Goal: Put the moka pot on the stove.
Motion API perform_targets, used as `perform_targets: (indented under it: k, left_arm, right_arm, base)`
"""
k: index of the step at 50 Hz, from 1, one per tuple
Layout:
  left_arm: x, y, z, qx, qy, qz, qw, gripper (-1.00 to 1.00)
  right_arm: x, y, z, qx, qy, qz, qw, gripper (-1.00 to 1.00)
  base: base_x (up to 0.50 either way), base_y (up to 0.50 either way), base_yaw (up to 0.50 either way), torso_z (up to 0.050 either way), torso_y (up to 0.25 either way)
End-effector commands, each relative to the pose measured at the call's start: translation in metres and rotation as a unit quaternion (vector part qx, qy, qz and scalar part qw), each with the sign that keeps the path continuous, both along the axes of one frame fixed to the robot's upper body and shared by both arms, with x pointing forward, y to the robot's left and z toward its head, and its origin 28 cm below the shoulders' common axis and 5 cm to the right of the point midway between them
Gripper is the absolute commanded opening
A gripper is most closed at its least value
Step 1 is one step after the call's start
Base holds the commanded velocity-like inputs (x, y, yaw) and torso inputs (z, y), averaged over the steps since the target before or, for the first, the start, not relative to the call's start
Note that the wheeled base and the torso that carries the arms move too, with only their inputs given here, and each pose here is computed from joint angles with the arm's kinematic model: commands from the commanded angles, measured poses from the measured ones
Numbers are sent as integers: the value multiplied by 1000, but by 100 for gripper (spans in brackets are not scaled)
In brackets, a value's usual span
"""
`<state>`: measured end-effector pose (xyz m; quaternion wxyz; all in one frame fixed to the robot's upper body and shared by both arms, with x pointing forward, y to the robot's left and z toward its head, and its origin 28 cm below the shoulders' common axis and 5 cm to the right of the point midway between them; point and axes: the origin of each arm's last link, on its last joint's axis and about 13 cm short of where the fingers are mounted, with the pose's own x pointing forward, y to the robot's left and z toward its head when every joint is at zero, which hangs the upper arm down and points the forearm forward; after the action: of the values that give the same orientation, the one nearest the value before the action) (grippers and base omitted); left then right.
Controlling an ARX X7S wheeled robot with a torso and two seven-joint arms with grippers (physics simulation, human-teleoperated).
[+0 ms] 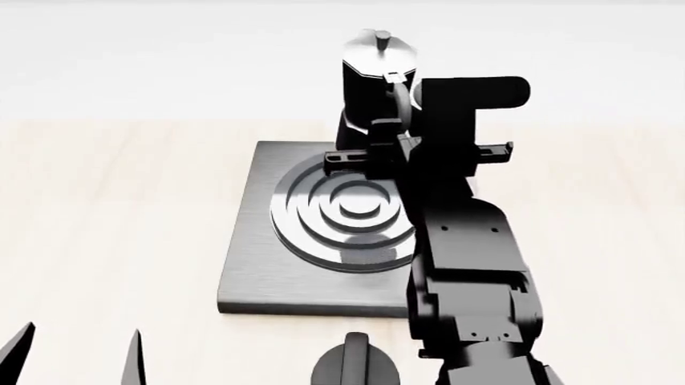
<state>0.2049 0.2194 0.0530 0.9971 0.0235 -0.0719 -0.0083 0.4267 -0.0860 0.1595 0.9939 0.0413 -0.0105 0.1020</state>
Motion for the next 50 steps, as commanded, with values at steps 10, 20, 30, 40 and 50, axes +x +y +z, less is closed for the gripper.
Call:
perform_targets:
  k: [10,20,30,40,50]
  left_arm:
    - [-1,1,2,-6,-3,0,1000,100]
    - [-1,1,3,-6,-4,-1,1000,100]
    - [-1,1,3,-6,-3,-1,1000,100]
    - [-1,1,4,-6,-5,0,1000,100]
    - [-2,1,4,-6,-5,-1,1000,100]
  right_arm:
    - [-3,1,-9,10,14,-2,1000,-100]
    - [-4,2,-14,16,21,-2,1000,-100]
    - [-7,5,-21,24,30,2,999,-100]
    - [-9,5,-27,29,40,2,999,-100]
    - [-11,4,-32,31,48,-4,998,-100]
  base:
    - [0,0,0,0,1]
    - [0,0,0,0,1]
    - [0,0,0,1,1]
    - [0,0,0,0,1]
    - [0,0,0,0,1]
